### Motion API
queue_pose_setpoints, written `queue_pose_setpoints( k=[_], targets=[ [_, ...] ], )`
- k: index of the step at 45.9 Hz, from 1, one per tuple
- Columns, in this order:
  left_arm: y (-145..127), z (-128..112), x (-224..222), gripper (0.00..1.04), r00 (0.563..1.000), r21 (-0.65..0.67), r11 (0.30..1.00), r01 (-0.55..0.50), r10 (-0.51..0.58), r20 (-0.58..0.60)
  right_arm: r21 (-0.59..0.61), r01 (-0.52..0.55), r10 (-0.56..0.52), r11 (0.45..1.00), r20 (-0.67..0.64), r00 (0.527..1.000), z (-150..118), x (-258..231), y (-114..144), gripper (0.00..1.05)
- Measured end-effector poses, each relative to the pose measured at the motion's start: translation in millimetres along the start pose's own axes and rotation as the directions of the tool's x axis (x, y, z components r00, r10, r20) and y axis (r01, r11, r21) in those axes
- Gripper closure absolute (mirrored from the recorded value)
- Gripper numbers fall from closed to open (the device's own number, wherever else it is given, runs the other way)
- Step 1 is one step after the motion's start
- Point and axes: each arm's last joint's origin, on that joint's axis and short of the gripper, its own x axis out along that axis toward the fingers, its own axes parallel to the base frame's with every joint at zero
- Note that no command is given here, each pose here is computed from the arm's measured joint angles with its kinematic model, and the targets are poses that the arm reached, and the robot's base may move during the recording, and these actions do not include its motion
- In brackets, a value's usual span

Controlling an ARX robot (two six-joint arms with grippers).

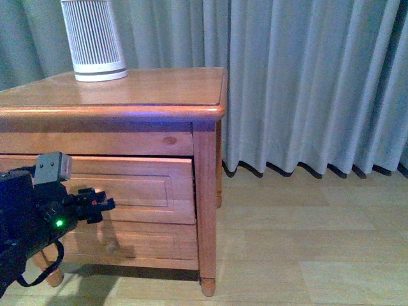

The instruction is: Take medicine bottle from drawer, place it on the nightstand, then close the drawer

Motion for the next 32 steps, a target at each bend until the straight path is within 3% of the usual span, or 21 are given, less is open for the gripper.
queue_pose_setpoints(
  k=[32],
  targets=[
    [0, -23, -117, 0.79, 0.996, 0.006, 1.000, -0.025, 0.026, -0.088, 0.000, 0.000, 0.000, 1.000, 0.000, 1.000, 0, 0, 0, 0.07]
  ],
)
